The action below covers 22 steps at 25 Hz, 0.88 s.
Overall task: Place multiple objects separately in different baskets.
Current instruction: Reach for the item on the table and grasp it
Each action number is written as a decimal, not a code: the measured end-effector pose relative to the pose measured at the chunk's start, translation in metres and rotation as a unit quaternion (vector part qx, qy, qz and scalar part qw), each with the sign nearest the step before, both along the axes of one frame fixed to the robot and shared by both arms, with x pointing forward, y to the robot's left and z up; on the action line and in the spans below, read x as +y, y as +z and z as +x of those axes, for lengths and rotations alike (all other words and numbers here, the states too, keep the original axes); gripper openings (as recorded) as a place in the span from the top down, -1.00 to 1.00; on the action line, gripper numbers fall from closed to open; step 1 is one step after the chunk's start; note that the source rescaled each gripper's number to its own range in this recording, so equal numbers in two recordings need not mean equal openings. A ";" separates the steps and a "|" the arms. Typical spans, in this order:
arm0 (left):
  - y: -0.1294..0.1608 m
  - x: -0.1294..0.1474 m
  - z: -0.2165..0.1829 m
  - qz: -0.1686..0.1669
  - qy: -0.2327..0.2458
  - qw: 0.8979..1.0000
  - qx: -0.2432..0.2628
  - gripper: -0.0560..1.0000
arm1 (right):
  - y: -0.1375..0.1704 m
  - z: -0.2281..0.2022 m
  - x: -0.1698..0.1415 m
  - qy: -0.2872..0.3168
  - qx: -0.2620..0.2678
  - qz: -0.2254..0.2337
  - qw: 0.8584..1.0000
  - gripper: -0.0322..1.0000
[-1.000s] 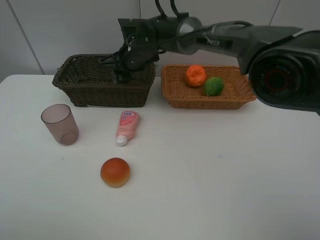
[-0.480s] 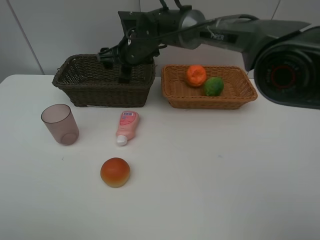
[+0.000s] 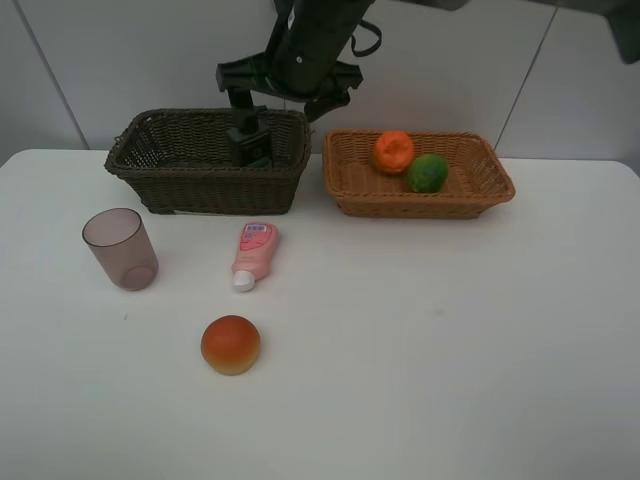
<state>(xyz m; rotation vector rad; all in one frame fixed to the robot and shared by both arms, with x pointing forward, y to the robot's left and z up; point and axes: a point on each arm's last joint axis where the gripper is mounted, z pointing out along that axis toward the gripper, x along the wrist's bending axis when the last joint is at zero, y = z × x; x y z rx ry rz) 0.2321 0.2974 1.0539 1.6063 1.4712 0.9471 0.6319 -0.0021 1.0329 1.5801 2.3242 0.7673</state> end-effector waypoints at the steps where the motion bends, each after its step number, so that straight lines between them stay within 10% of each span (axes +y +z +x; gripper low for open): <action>1: 0.000 0.000 0.000 0.000 0.000 1.000 0.000 -1.00 | 0.002 -0.003 -0.010 -0.008 0.009 -0.003 1.000 -0.96; 11: 0.000 0.000 0.000 0.000 0.000 1.000 0.000 -1.00 | -0.003 -0.058 -0.157 -0.130 0.091 -0.031 0.987 -0.96; 22: 0.000 0.000 0.000 0.000 0.000 1.000 0.000 -1.00 | 0.065 -0.179 -0.268 -0.227 -0.007 -0.010 0.974 -0.96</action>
